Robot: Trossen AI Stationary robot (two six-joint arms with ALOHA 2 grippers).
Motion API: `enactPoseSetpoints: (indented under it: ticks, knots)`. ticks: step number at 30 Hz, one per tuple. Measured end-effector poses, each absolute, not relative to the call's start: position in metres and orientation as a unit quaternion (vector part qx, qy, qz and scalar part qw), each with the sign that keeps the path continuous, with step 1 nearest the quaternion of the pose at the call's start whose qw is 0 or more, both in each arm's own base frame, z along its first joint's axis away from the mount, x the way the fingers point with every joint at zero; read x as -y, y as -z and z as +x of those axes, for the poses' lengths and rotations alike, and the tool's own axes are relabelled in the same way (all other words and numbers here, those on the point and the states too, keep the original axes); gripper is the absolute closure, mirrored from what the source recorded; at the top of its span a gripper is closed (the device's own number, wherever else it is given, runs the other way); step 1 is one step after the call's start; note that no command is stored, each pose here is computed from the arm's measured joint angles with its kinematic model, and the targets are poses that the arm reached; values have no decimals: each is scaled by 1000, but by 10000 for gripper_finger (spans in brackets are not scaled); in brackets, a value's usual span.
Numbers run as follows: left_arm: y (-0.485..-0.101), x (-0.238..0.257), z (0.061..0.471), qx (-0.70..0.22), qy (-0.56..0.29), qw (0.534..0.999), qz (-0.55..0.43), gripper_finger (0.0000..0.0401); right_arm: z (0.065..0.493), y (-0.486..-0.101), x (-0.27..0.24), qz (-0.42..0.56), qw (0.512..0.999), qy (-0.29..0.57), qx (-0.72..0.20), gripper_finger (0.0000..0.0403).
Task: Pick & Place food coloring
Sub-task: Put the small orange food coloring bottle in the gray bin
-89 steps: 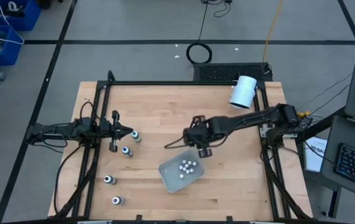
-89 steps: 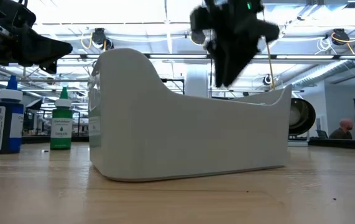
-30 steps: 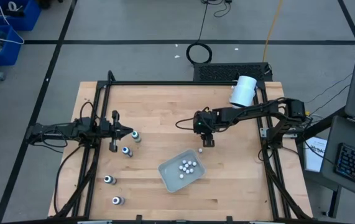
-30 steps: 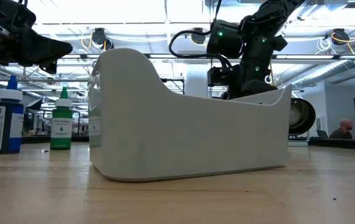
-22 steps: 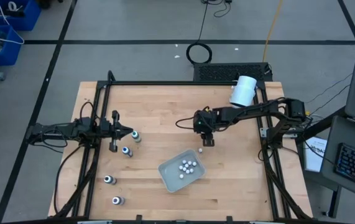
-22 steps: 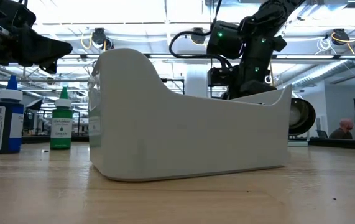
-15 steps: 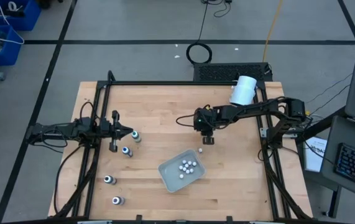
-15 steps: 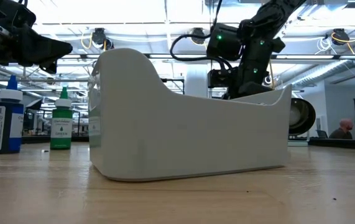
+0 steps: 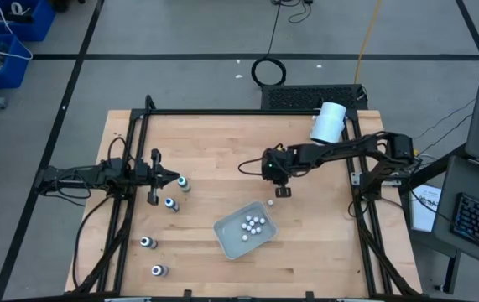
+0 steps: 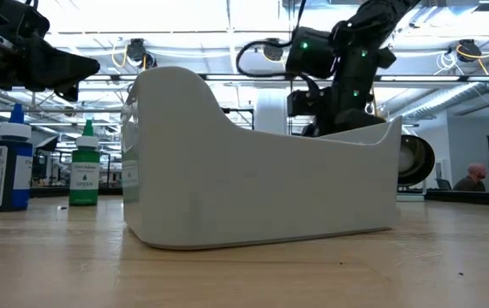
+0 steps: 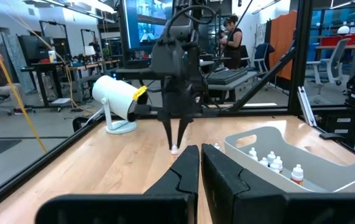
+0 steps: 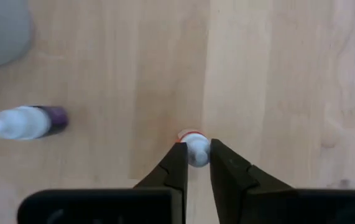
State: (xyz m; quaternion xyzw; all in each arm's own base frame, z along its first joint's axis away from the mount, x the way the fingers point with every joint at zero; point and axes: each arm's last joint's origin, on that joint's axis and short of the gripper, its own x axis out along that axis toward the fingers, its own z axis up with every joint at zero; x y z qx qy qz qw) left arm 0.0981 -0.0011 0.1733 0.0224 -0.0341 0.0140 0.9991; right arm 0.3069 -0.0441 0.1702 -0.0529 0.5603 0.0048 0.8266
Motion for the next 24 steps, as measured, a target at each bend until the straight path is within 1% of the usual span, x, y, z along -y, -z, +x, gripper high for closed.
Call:
enactPoseSetpoints:
  ticks: [2,6,10,13,17,24]
  knots:
    - [-173,1,98,34,-14,999,22,375,306,-180,40,-59,832,-9,-551,371]
    - [-173,1,98,34,-14,999,22,375,305,-214,27,-79,857,-8,-510,371]
    - [-173,1,98,34,-14,999,22,375,304,-246,3,-98,883,-33,-458,371]
    - [-173,1,98,34,-14,999,22,375,307,-261,-18,-117,888,-56,-441,371]
    - [-173,1,98,34,-14,999,22,375,320,-268,-47,-140,881,-79,-445,371]
    - [-173,1,98,34,-14,999,22,375,344,-248,-77,-135,860,-144,-471,371]
